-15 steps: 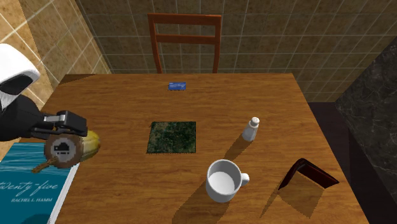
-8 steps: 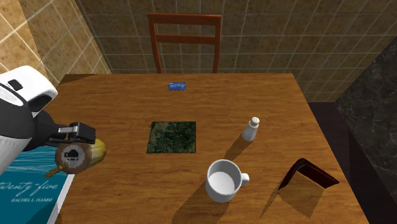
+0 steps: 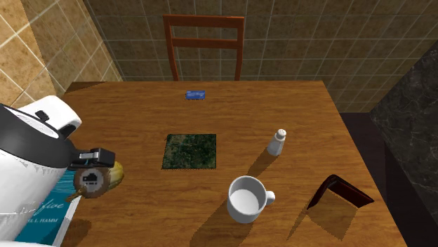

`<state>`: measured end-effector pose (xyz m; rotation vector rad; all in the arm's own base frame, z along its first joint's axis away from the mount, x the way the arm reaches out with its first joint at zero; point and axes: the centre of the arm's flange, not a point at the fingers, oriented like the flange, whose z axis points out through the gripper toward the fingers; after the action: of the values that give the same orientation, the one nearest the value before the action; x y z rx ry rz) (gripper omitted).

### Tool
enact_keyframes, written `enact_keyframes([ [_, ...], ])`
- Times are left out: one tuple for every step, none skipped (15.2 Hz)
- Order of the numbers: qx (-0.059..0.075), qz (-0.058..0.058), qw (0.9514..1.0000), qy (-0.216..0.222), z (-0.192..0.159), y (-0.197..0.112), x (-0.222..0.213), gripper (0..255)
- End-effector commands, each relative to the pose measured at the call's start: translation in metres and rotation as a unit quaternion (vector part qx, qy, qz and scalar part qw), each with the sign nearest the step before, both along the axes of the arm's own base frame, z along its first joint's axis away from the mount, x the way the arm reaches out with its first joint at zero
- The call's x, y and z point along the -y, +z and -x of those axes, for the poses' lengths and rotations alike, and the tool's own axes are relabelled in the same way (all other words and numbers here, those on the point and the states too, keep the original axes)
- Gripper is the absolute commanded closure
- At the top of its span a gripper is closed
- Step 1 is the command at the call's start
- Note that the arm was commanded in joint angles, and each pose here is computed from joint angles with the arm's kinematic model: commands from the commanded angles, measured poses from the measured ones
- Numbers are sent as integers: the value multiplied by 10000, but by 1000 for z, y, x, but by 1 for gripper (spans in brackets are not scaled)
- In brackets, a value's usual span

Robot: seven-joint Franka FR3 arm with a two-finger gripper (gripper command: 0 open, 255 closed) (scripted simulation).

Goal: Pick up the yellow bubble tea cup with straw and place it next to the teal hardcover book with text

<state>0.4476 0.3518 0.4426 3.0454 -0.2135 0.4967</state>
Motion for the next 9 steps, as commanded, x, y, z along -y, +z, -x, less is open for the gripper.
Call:
enact_keyframes([
  [4,-3,10000,1,0,-10,-1,255],
  [4,-3,10000,1,0,-15,-1,255],
  [4,-3,10000,1,0,-20,-1,255],
  [4,-3,10000,1,0,-26,-1,255],
  [4,-3,10000,1,0,-31,-1,255],
  [4,-3,10000,1,0,-36,-1,255],
  [4,-3,10000,1,0,-42,-1,255],
  [4,-3,10000,1,0,-47,-1,255],
  [4,-3,10000,1,0,-52,-1,255],
])
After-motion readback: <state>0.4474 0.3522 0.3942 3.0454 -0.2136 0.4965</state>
